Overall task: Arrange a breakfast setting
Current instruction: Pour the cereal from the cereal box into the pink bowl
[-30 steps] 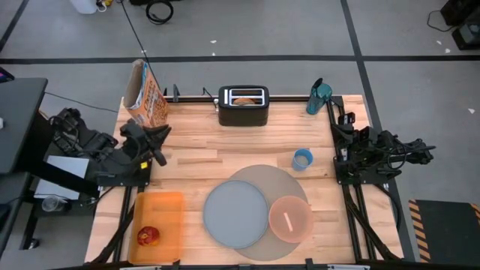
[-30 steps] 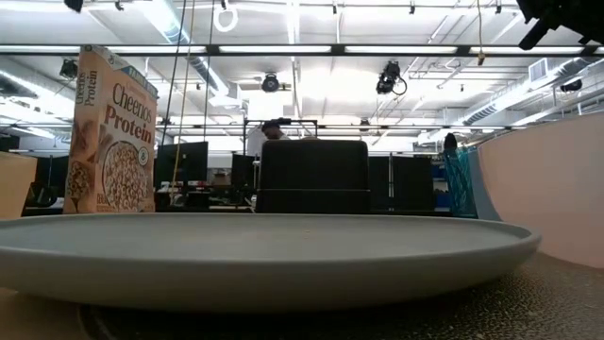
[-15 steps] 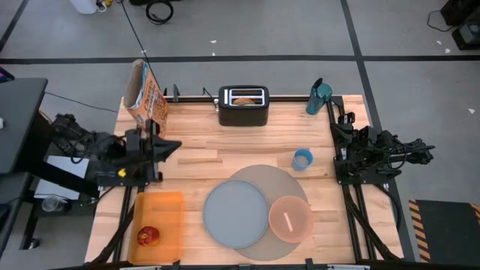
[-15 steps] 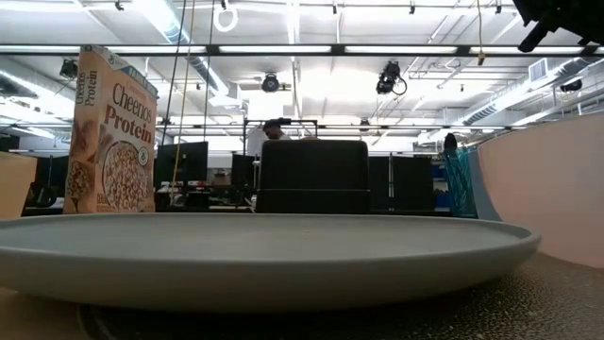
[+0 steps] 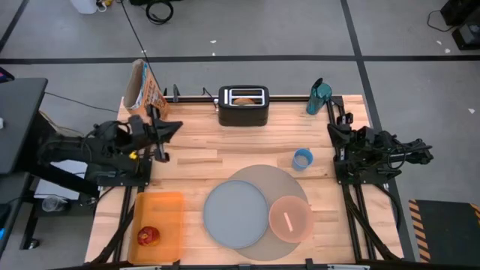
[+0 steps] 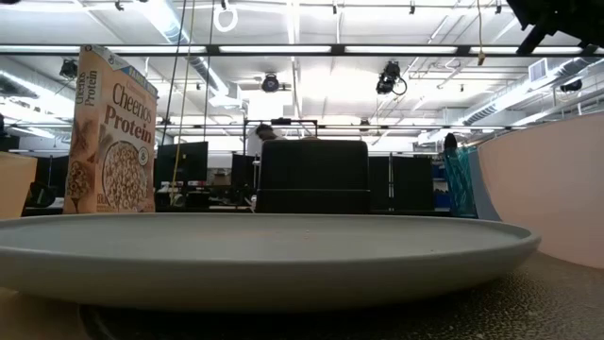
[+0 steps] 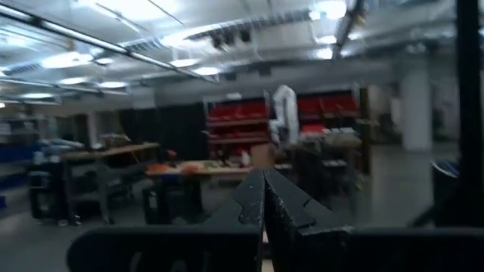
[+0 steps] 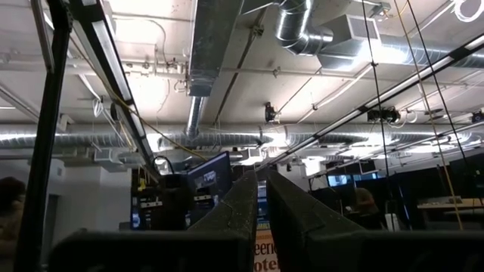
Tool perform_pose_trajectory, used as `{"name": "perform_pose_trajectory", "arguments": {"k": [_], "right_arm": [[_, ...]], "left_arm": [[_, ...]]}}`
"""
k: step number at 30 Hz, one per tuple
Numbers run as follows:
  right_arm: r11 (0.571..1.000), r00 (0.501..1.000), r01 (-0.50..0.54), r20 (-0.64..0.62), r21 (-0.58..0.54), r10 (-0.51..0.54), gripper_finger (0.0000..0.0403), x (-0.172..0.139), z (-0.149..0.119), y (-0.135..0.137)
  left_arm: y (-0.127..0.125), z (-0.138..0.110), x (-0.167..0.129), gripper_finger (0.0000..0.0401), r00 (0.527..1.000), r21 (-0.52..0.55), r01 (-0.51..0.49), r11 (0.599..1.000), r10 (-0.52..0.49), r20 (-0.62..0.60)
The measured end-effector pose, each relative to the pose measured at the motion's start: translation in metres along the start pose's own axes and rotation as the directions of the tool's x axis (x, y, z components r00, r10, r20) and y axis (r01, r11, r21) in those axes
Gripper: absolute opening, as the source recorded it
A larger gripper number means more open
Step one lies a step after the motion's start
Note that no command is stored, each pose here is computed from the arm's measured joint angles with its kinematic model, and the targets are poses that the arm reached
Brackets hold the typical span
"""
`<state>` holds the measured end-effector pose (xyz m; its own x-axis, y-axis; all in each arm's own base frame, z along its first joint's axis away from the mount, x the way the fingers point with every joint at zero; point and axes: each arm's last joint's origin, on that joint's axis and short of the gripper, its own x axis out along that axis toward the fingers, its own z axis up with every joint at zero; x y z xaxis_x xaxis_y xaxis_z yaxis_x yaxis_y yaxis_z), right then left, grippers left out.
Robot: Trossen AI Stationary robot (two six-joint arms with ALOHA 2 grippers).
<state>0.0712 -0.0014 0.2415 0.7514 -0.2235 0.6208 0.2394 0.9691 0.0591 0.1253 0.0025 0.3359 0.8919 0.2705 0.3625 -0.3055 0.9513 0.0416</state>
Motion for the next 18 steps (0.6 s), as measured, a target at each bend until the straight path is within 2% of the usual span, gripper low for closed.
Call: {"name": "perform_pose_trajectory", "arguments": {"k": [5,9,13,18], "right_arm": [[1.000,1.000,0.016,-0.009,-0.002,-0.016,0.0038,0.000,-0.001,0.000],[1.000,1.000,0.016,-0.014,-0.003,-0.016,0.0038,0.000,-0.001,0.000],[1.000,0.999,0.013,-0.032,0.009,-0.013,0.0038,0.000,-0.003,0.000],[1.000,0.999,0.010,-0.050,0.010,-0.010,0.0038,0.000,-0.005,0.000]], "left_arm": [[0.014,0.004,-0.034,0.0005,0.992,-0.025,-0.076,0.997,0.078,0.103],[0.023,0.001,-0.055,0.0005,0.977,0.011,-0.198,0.980,0.197,0.078],[0.029,0.001,-0.064,0.0005,0.941,0.042,-0.337,0.941,0.335,0.036],[0.033,0.007,-0.065,0.0006,0.887,0.096,-0.461,0.882,0.462,0.014]]}}
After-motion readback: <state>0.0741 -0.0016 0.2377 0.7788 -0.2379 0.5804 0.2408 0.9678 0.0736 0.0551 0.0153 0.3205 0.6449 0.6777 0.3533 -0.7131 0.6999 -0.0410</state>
